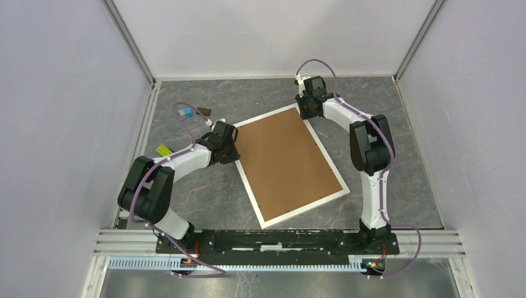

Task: Put the photo into the frame
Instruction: Install the photo frame at the center of the board.

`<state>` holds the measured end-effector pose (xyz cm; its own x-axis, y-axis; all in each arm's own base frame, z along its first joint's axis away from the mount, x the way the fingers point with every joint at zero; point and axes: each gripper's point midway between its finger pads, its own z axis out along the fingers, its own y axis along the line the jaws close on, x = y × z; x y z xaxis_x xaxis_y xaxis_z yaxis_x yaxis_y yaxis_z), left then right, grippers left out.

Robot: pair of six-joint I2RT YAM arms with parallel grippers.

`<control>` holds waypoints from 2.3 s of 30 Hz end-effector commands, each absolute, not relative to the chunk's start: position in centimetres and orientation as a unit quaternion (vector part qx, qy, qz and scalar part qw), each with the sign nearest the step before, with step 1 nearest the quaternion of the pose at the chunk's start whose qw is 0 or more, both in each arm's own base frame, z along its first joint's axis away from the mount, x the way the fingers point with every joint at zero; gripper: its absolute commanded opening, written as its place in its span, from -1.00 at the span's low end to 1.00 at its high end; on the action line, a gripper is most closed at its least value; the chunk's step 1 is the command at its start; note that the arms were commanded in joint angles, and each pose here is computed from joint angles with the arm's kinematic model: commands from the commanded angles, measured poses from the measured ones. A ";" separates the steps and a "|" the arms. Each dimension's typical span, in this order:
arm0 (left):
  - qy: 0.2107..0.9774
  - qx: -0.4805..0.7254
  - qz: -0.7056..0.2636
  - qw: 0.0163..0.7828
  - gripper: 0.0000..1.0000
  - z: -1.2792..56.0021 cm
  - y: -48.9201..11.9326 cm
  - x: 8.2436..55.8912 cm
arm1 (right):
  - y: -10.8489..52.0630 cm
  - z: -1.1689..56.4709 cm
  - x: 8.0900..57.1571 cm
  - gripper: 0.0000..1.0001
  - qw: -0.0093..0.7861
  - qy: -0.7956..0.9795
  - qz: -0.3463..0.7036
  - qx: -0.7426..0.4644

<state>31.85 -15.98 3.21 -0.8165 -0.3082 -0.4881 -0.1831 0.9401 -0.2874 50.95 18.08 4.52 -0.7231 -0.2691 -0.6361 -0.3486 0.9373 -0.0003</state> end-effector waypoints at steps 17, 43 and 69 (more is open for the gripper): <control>0.960 -0.099 -0.104 0.240 -0.95 0.9 -15.9 30.3 | 18.6 10.1 51.4 0.02 0.341 0.920 0.015 -0.195; 0.960 -0.098 -0.105 0.238 -0.95 0.9 -16.0 30.3 | 15.3 6.9 52.5 0.33 0.281 0.931 -0.049 -0.228; 0.960 -0.099 -0.105 0.239 -0.96 0.9 -16.0 30.3 | 15.3 5.1 51.5 0.31 0.268 0.938 -0.036 -0.218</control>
